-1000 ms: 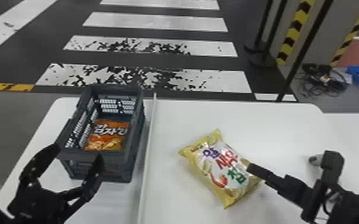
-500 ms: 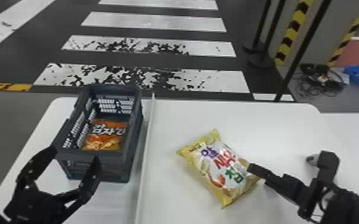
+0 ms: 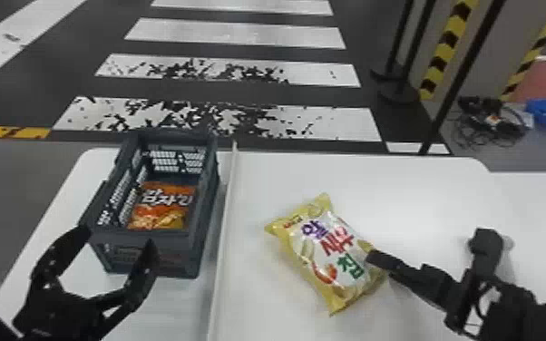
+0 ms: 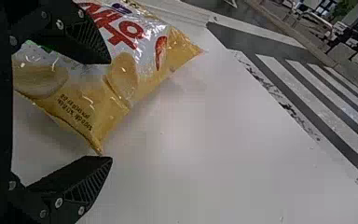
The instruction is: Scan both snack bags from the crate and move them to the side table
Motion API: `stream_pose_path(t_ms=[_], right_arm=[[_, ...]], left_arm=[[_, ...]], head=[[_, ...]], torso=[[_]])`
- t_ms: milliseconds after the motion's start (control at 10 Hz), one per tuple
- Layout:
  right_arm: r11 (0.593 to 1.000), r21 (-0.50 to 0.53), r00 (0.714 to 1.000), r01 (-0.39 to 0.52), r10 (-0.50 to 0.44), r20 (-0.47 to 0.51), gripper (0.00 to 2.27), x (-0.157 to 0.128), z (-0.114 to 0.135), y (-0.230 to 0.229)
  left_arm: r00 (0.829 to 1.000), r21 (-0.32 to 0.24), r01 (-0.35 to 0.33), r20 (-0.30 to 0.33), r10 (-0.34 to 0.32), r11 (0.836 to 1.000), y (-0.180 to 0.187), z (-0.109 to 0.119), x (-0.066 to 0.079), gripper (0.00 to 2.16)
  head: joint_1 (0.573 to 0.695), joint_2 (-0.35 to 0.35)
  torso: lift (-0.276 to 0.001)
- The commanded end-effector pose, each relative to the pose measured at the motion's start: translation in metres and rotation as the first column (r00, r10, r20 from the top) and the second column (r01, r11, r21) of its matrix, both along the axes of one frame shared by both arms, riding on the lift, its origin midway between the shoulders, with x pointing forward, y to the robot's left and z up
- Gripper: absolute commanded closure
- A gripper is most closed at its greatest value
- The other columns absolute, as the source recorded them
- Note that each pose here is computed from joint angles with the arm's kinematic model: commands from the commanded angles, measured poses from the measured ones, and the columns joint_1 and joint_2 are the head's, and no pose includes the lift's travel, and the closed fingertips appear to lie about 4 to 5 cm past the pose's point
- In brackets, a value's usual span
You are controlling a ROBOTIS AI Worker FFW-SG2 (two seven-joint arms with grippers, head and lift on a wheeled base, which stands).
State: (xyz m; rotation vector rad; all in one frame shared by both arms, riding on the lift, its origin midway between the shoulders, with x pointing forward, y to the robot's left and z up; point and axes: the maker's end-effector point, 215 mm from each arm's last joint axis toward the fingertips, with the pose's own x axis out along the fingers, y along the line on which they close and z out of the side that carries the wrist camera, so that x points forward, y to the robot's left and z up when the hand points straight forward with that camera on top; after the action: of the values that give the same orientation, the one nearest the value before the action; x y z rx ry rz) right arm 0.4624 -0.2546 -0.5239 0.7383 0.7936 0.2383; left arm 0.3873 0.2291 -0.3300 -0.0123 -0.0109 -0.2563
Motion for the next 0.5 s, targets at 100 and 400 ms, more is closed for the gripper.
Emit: stream_pose_path(t_ms=[100,400], right_arm=[[0.994,-0.111,0.997,-0.020,0.013,-0.071,1.92,-0.009,-0.024,-0.005],[0.996,-0.080,0.998,-0.028,0.023,-0.065,2.25,-0.015,-0.023,-0.005]], left_arm=[[1.000,0.000,-0.003,-0.006,0.003,1.000,0.001,-0.003,0.000,0.08],[1.000,0.000,-0.006,-0.012,0.006,1.000,0.002,-0.008,-0.001,0.08]], head=[[0.695,-0.037],[0.695,-0.038]], torso=[[-0.099],[-0.099]])
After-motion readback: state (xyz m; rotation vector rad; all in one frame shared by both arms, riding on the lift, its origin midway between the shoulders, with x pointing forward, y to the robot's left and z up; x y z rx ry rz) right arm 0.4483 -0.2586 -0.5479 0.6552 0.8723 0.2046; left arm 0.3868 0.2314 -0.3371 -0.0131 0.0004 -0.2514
